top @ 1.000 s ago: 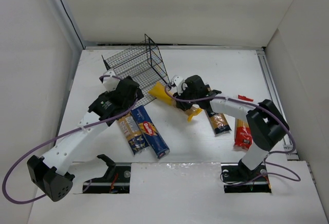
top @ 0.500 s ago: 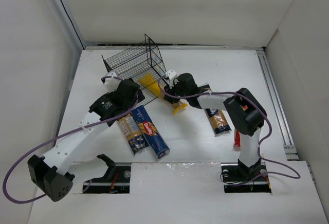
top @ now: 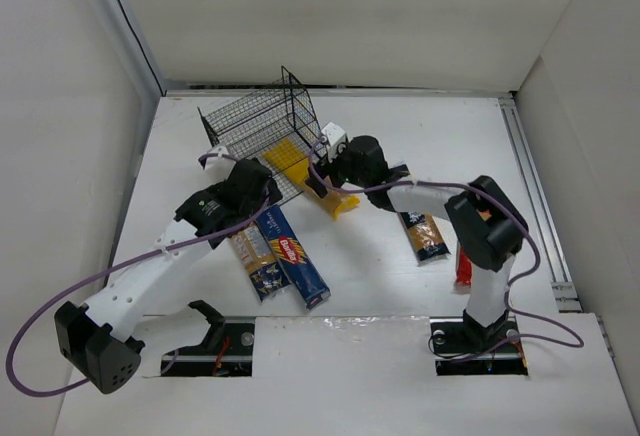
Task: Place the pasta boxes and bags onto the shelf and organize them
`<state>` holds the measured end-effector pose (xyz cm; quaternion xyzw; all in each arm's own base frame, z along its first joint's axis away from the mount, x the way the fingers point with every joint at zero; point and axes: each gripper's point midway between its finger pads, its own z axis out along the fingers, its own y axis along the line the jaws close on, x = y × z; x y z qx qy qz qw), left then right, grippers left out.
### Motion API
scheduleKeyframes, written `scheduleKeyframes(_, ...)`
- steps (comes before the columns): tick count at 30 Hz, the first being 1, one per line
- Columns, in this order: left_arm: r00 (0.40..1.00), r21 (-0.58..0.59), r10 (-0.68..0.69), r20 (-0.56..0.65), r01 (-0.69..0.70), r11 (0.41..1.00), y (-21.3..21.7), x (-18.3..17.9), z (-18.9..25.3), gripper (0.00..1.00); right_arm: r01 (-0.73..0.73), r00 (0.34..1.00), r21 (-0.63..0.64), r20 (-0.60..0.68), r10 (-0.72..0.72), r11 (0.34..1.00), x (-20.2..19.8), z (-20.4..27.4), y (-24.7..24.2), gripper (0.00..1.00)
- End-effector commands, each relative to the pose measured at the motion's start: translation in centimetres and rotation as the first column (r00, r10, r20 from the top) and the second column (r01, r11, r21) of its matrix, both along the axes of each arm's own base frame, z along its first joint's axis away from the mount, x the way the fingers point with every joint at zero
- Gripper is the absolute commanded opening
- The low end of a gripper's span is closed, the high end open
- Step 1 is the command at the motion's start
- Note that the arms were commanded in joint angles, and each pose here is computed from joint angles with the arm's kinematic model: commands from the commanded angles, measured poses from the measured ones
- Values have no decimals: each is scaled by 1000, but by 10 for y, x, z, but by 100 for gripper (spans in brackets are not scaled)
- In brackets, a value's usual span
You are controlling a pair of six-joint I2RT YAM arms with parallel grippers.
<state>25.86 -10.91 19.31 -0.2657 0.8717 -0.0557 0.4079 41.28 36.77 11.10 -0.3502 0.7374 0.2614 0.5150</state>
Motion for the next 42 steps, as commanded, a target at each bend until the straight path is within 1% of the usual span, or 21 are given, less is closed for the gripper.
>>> scheduleKeyframes(1,999,-11,14,-35,-15,1000,9,-17,-8,100,-59,988,12,146,57,998,-28,56,2,100)
scheduleKeyframes(3,998,-29,28,-48,-30,999,11,-23,-12,100,-81,984,-88,149,93,993,-58,60,-11,100)
scheduleKeyframes(4,998,-27,28,-51,-30,999,14,-27,-14,100,-96,982,-133,152,116,986,-79,60,-4,100)
scheduleKeyframes(5,998,-28,35,-58,-36,999,15,-29,-15,100,-90,987,-194,110,113,977,-100,55,-13,100)
scheduleKeyframes(6,997,-20,59,-49,-60,998,20,-30,-14,100,-83,989,-232,102,109,969,-112,53,-13,100)
scheduleKeyframes(7,995,-33,92,-43,-93,995,23,-30,-10,100,-43,991,-284,107,76,958,-120,50,-18,100)
scheduleKeyframes(8,993,-18,107,-55,-108,994,27,-34,-9,100,-71,993,-301,74,97,951,-145,45,-8,100)
scheduleKeyframes(9,992,-26,124,-38,-125,992,29,-33,0,100,-79,996,-313,23,91,946,-164,36,-12,100)
scheduleKeyframes(11,986,-14,153,-62,-154,988,34,-38,2,100,-116,993,-304,-6,120,946,-198,31,-2,100)
scheduleKeyframes(12,986,-11,154,-65,-155,988,35,-40,3,100,-114,993,-292,-42,107,950,-210,23,-2,100)
scheduleKeyframes(14,982,17,184,-42,-184,983,44,-39,8,100,-102,994,-296,-56,89,950,-224,19,0,100)
scheduleKeyframes(16,978,37,205,-35,-203,978,52,-40,14,100,-135,990,-336,-88,112,932,-246,0,7,100)
scheduleKeyframes(17,978,44,205,-41,-203,978,53,-42,13,100,-172,984,-347,-94,148,922,-260,-5,13,100)
scheduleKeyframes(19,978,44,205,-41,-203,978,53,-42,13,100,-182,982,-386,-126,143,905,-272,-19,16,100)
scheduleKeyframes(24,978,75,195,-77,-189,979,55,-47,-1,100,-185,978,-426,-168,124,886,-281,-46,22,100)
scheduleKeyframes(28,983,57,171,-72,-168,984,52,-48,-4,100,-183,977,-437,-179,115,881,-278,-59,36,100)
scheduleKeyframes(30,983,57,171,-72,-168,984,53,-49,-5,100,-171,980,-460,-174,100,871,-274,-69,38,100)
scheduleKeyframes(36,985,40,164,-50,-162,986,55,-52,1,100,-69,993,-496,-117,12,866,-257,-75,39,100)
scheduleKeyframes(39,986,33,164,-43,-163,986,55,-52,2,100,-20,994,-498,-102,-35,867,-252,-77,36,92)
scheduleKeyframes(40,986,33,164,-43,-163,986,55,-52,2,100,17,994,-498,-89,-70,867,-249,-77,30,79)
scheduleKeyframes(42,986,46,158,-51,-156,987,56,-53,-1,100,56,991,-483,-81,-109,874,-244,-72,22,59)
